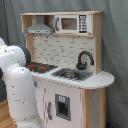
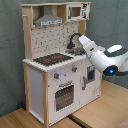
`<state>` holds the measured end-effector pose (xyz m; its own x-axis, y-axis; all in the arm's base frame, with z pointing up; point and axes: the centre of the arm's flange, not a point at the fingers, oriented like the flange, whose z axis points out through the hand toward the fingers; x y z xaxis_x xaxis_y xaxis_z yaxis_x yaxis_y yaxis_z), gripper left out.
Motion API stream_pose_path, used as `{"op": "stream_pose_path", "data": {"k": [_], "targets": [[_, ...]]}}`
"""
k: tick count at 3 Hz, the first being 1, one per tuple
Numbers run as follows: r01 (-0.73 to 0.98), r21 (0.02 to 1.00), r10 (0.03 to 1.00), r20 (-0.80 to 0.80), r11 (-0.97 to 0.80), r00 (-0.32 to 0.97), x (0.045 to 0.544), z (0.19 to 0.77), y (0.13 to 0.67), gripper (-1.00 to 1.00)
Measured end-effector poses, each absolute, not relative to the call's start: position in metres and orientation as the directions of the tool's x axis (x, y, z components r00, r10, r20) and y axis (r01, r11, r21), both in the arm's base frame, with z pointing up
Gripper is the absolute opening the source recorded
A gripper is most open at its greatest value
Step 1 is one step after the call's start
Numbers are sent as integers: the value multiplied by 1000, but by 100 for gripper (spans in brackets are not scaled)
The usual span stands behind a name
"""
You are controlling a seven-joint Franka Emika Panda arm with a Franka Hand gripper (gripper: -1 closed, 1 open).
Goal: Play with the kitchen
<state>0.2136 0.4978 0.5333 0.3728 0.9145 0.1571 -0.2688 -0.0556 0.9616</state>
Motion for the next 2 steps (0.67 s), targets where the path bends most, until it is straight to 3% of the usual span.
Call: {"op": "stream_pose_path", "data": {"k": [2], "targets": [[-231, 969, 904, 21, 87, 427, 218, 562, 490, 100]]}}
